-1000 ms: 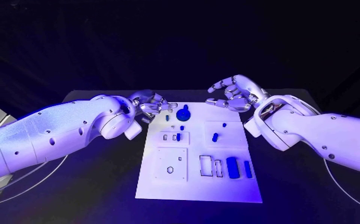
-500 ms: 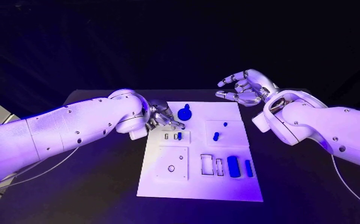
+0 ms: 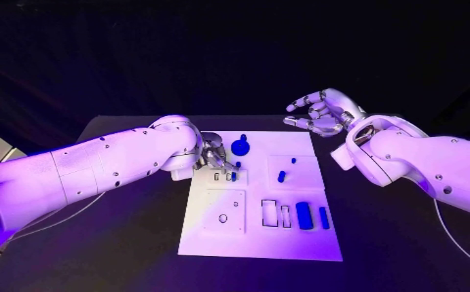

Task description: Assemble the parts on the task board

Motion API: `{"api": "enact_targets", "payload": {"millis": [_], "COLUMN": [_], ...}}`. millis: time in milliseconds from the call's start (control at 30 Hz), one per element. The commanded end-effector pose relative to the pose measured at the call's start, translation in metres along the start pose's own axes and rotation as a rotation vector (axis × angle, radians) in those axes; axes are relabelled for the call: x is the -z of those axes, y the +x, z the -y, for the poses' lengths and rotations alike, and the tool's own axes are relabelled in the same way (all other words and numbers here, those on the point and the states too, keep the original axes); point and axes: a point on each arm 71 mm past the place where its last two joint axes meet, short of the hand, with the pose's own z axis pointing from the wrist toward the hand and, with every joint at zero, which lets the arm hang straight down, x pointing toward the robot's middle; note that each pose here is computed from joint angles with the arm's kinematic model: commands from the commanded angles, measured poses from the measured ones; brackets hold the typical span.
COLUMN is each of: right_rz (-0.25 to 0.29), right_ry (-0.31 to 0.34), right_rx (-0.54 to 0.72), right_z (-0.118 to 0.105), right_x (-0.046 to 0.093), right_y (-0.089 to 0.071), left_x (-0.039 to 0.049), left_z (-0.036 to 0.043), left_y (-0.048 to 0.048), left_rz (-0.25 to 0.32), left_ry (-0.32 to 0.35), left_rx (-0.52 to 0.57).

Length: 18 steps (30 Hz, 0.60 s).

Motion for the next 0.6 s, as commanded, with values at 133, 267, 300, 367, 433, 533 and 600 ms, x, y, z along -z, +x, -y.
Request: {"api": "enact_targets", "payload": {"millis": [133,267,300,367,433,533,600], "right_rz": [-0.023,-0.028,-0.029,-0.034,-0.039,-0.045,-0.047], "right_ry": [-0.009,-0.011,-0.011,-0.012,-0.013,-0.011,-0.010], "right_rx": [0.014,0.024,0.029,0.044,0.056,0.066,0.069], "right_z": [-0.0006,-0.0004,-0.0003,0.0001,0.0004,0.0009,0.0012], "right_x": [-0.0022,-0.0035,-0.0039,-0.0046,-0.0053,-0.0059,-0.0062], "right_y": [0.0020,0.0031,0.0034,0.0042,0.0053,0.0065,0.0071], "left_x": [-0.0007,-0.0010,-0.0011,-0.0013,-0.0013,-0.0012,-0.0011], "left_z": [0.0027,0.0034,0.0036,0.0040,0.0039,0.0041,0.0044], "left_y": [0.0017,0.0021,0.0021,0.0020,0.0017,0.0015,0.0016], "left_rz": [-0.026,-0.024,-0.023,-0.019,-0.014,-0.010,-0.009], "left_ry": [-0.020,-0.016,-0.015,-0.012,-0.009,-0.005,-0.002], "left_rx": [-0.045,-0.044,-0.044,-0.041,-0.036,-0.027,-0.021]}}
